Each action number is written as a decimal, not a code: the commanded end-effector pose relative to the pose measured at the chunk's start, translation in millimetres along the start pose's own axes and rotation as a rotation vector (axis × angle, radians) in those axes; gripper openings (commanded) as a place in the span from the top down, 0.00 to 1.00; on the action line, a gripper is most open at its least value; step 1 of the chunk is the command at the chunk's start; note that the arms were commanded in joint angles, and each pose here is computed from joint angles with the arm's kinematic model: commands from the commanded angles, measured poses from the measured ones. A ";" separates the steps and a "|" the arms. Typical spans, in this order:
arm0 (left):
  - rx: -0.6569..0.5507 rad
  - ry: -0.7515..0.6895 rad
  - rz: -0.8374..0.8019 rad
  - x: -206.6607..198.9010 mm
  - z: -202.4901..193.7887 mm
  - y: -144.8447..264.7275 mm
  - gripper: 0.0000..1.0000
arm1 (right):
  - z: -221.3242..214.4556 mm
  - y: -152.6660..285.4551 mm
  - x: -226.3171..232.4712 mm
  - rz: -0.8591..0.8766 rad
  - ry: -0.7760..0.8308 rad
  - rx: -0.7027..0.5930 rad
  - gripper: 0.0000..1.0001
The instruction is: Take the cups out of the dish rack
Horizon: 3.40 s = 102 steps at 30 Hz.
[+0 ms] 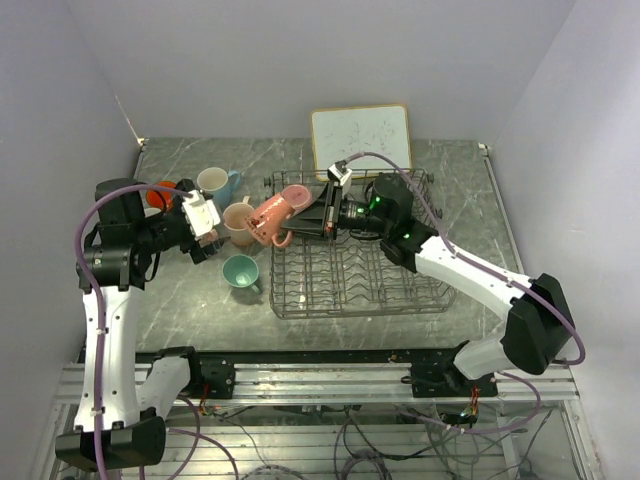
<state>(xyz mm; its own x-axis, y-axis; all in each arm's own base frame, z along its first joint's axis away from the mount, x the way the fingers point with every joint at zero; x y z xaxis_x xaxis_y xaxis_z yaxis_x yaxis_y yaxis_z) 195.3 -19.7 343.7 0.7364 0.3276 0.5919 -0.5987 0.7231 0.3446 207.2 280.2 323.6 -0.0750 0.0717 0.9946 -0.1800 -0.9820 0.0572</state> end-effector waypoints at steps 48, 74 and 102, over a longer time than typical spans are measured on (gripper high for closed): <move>0.822 0.378 0.001 -0.7 -104.9 -8.0 0.93 | 13.4 40.3 -14.5 -0.229 0.071 -0.300 0.14; 1.028 0.538 -0.143 -29.8 -194.4 -61.0 0.93 | 86.2 26.7 -84.5 -0.873 0.530 -0.282 0.11; 0.634 0.575 -0.139 15.3 -65.3 -16.8 0.07 | 129.9 -58.4 -192.4 -1.178 0.936 0.044 0.29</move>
<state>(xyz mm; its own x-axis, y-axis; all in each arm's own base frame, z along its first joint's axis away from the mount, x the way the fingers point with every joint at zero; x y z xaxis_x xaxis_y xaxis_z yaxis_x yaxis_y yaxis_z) 249.7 27.9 279.0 0.7248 0.6574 0.2062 -0.4425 0.2148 0.8707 353.8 301.1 144.8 -0.4723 0.8804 0.0438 -0.5281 -0.3224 0.7856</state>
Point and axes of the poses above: each gripper's point midway between its finger pads, its own y axis back along the fingers, its own x axis along the line the jaws close on, z = x × y, the point moved 10 cm from there along y, back along the fingers, and after that the axes turned 7 degrees about -y, right-handed, at the moved point
